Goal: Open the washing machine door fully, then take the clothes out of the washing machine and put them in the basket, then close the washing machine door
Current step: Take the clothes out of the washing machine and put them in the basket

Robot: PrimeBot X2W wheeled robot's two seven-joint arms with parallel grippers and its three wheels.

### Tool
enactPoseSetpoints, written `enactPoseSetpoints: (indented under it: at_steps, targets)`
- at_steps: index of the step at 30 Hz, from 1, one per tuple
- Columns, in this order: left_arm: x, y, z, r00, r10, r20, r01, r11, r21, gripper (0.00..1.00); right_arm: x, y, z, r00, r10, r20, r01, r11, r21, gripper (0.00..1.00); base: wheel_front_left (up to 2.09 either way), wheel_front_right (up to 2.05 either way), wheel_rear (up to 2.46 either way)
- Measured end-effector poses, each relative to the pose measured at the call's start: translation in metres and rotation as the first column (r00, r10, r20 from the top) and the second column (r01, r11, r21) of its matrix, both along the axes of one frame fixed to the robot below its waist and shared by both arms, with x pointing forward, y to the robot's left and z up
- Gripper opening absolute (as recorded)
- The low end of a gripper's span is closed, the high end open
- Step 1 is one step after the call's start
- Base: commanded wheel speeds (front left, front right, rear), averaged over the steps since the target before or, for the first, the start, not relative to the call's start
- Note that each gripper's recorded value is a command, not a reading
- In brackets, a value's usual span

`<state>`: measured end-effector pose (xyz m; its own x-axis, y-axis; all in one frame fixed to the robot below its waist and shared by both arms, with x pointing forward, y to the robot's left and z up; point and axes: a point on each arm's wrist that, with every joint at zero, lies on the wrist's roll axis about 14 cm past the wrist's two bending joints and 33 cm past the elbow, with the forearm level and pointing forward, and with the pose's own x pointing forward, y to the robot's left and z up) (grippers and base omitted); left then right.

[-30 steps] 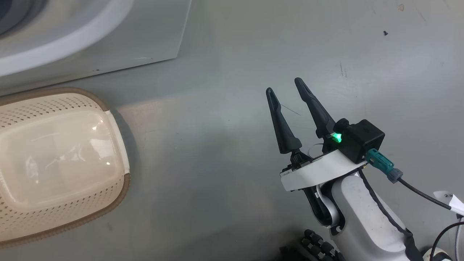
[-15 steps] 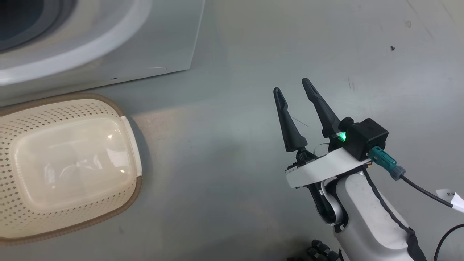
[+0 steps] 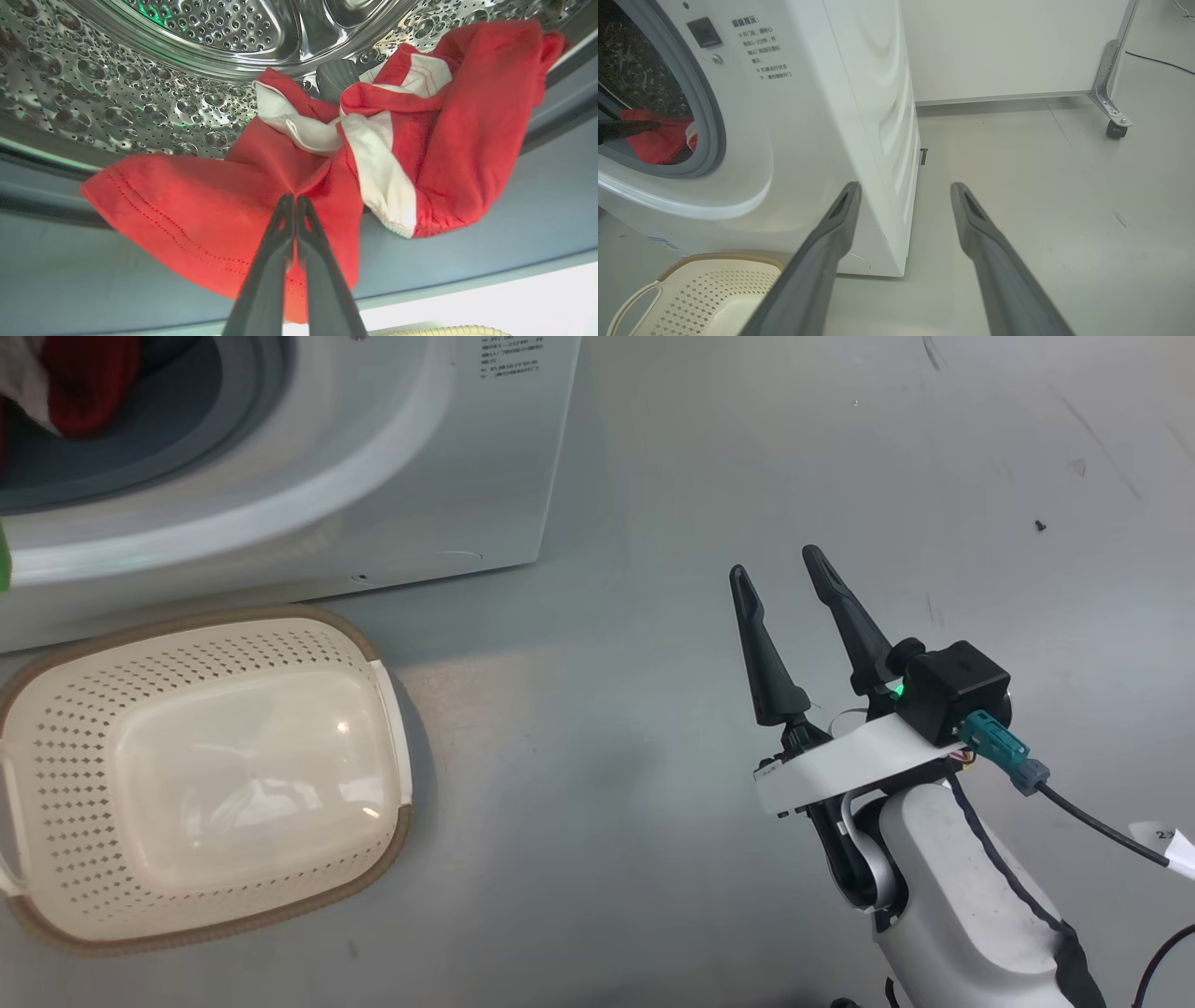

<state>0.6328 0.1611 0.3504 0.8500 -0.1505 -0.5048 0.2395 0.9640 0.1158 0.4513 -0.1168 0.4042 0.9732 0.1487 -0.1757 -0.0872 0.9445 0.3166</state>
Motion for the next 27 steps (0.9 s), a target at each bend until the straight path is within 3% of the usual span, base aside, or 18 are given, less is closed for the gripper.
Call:
enactPoseSetpoints:
  at_steps: [27]
  targets:
    - [-0.082, 0.010, 0.061, 0.981, 0.084, 0.173, -0.055, 0.985, -0.166, 0.00, -0.031, 0.014, 0.036, 0.996, 0.050, 0.069, -0.051, 0.999, 0.018, 1.00, 0.00, 0.00, 0.00]
